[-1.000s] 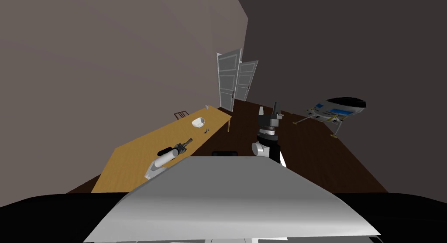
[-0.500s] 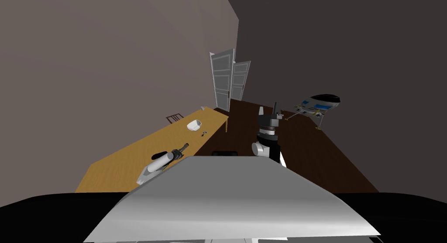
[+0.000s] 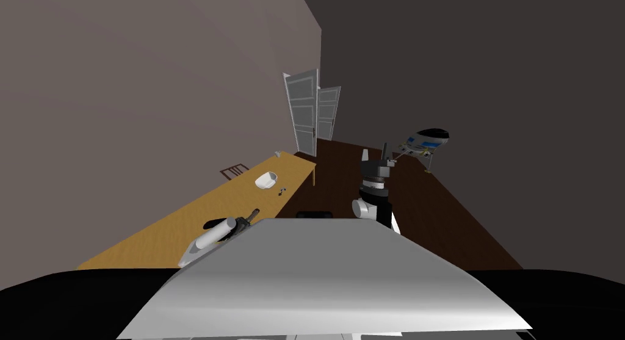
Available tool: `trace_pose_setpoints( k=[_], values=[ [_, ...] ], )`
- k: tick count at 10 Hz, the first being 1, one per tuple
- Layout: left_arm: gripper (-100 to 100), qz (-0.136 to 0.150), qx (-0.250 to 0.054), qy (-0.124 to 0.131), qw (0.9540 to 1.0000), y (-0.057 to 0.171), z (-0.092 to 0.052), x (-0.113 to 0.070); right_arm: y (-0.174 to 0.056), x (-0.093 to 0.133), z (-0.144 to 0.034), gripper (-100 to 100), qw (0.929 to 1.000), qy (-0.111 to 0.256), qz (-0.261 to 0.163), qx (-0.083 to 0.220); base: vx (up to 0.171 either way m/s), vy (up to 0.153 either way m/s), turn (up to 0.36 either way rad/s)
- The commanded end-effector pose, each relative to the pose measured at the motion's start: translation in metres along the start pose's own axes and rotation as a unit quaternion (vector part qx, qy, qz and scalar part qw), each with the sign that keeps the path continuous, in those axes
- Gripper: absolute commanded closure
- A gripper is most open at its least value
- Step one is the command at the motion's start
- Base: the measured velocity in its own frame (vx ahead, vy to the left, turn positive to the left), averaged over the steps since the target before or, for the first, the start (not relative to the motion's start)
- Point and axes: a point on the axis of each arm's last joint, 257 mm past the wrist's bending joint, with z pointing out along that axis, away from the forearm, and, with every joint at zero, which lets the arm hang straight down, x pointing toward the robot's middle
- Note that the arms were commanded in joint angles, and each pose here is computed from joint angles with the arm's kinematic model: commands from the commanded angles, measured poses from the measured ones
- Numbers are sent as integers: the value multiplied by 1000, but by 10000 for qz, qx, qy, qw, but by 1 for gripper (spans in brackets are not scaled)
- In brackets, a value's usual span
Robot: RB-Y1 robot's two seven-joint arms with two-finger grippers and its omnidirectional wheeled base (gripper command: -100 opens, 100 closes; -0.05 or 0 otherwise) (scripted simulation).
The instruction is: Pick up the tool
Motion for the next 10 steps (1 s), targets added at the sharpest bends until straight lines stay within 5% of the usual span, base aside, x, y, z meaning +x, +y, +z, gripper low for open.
trace_pose_setpoints(
  k=[1,3,4,5,9,10],
  values=[
    [-100,-85,-198,-141,9997,8,0,-18,0,0,0,0,10000,0,0,0,74,88,-198],
    [-100,-82,-193,-134,9997,8,-1,-17,0,0,0,0,10000,0,-1,0,40,71,-52],
    [0,-83,-202,-139,9997,8,-1,-17,0,0,0,0,10000,0,0,0,5,9,0],
    [-100,-69,-204,-137,9997,15,8,-15,0,0,0,0,10000,0,0,0,9,29,23],
    [-100,-46,-214,-137,9997,25,17,-11,0,0,0,0,10000,0,0,0,20,40,11],
    [100,-45,-207,-135,9997,25,17,-11,0,0,0,0,10000,0,0,0,0,0,0]
  ],
)
